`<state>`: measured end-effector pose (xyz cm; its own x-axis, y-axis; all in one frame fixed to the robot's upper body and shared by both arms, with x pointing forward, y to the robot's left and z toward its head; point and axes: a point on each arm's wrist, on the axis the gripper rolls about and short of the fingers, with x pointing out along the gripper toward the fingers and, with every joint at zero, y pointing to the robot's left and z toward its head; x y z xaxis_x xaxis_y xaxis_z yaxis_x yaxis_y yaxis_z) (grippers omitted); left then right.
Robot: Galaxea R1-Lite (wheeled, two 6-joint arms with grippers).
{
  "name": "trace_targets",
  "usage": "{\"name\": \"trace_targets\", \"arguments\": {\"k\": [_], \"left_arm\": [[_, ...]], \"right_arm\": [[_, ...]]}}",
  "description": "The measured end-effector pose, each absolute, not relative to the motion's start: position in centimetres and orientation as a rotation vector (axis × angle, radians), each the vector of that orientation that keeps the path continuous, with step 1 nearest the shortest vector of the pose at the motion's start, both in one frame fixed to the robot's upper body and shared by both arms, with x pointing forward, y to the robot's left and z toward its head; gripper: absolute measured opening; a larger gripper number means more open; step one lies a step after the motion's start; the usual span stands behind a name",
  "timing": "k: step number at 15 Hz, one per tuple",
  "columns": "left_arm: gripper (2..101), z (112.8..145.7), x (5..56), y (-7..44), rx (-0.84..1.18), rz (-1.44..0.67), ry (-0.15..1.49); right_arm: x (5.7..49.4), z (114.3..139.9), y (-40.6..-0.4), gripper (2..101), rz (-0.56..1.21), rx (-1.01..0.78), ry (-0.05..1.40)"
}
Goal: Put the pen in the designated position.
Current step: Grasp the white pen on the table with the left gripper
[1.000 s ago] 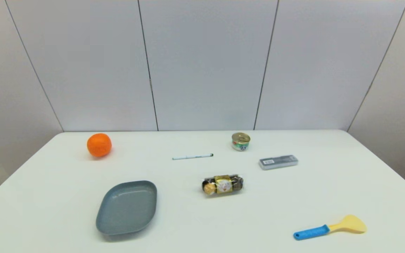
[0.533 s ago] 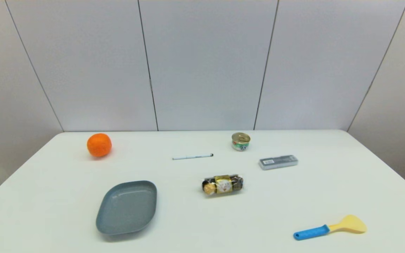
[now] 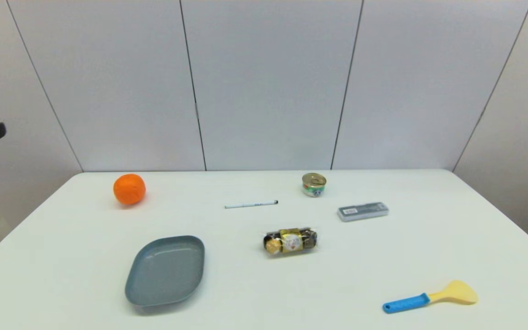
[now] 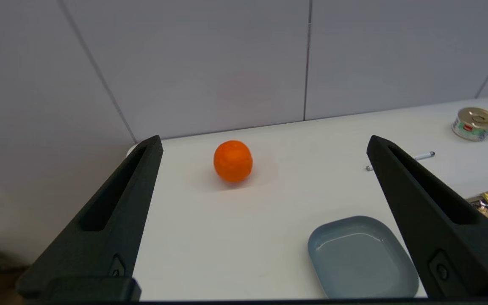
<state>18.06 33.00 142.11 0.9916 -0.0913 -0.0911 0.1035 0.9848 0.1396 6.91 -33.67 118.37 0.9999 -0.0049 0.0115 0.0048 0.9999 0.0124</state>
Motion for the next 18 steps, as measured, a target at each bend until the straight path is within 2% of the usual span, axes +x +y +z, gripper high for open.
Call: {"name": "trace_targets", "arguments": {"k": [6,18], "left_arm": [[97.9,144.3,26.5,30.8,0.341,-0.378,0.142],[97.9,140.8,38.5,24.4,0.618,-0.967,0.186]], "right_arm": [[6.9,118.4,-33.7,98.0,-0.004,0.012,-0.012],[6.9,118.4,-33.7,98.0,-0.005,0.012,-0.012]]}}
